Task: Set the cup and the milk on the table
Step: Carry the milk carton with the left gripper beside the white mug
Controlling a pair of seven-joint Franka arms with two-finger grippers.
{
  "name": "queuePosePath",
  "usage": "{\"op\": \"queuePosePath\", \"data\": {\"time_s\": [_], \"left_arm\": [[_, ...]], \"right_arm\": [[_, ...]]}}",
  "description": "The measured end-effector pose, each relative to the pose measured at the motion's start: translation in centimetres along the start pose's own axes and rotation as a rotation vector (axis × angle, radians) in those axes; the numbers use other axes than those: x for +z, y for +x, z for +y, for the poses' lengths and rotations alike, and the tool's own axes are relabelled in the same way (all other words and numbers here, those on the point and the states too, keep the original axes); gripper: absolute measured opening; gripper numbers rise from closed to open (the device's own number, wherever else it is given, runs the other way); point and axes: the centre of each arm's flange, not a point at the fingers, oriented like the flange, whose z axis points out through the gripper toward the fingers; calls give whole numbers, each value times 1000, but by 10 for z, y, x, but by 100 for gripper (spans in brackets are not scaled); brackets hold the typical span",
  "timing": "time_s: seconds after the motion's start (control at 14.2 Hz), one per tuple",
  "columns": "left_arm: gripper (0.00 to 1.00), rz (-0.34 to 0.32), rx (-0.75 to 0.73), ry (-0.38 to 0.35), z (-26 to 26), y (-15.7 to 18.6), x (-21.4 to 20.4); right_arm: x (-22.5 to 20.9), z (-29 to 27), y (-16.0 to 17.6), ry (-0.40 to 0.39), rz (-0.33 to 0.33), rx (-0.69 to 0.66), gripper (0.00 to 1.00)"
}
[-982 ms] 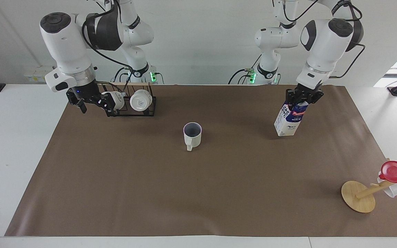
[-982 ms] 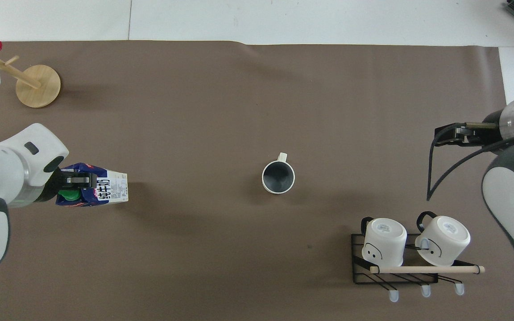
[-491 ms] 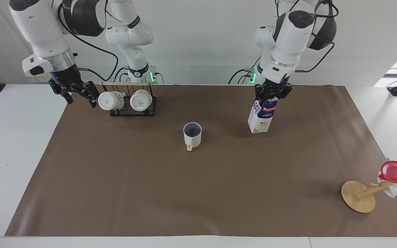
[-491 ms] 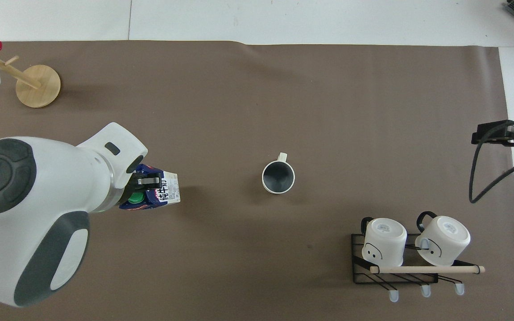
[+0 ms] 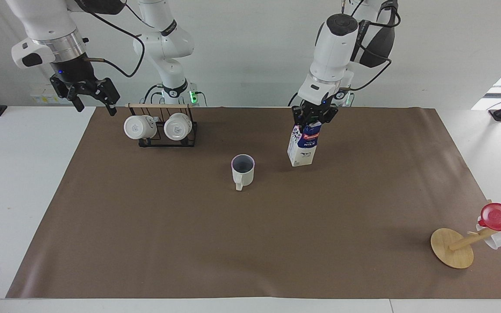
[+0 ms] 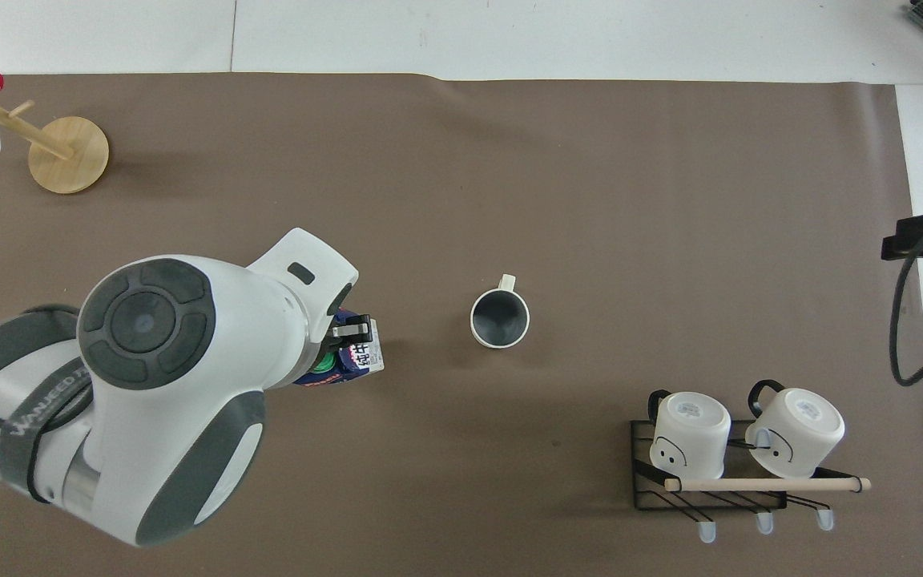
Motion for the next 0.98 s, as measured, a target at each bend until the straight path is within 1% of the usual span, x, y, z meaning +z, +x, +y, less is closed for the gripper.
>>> {"op": "queuePosePath", "data": {"time_s": [0.21, 0.42, 0.56, 0.98], "left_arm": [[49, -17, -3, 2, 13, 17, 18], [49, -20, -3, -6, 24, 33, 49], [49, -27, 7, -5, 32, 34, 64], [51, -31, 17, -3, 38, 31, 66]], "right_arm": [[4, 0, 1, -2, -11, 0, 100], [3, 0, -4, -13, -55, -10, 100], [-7, -3, -5, -16, -47, -40, 100], [-7, -9, -5, -15, -46, -62, 100]]}}
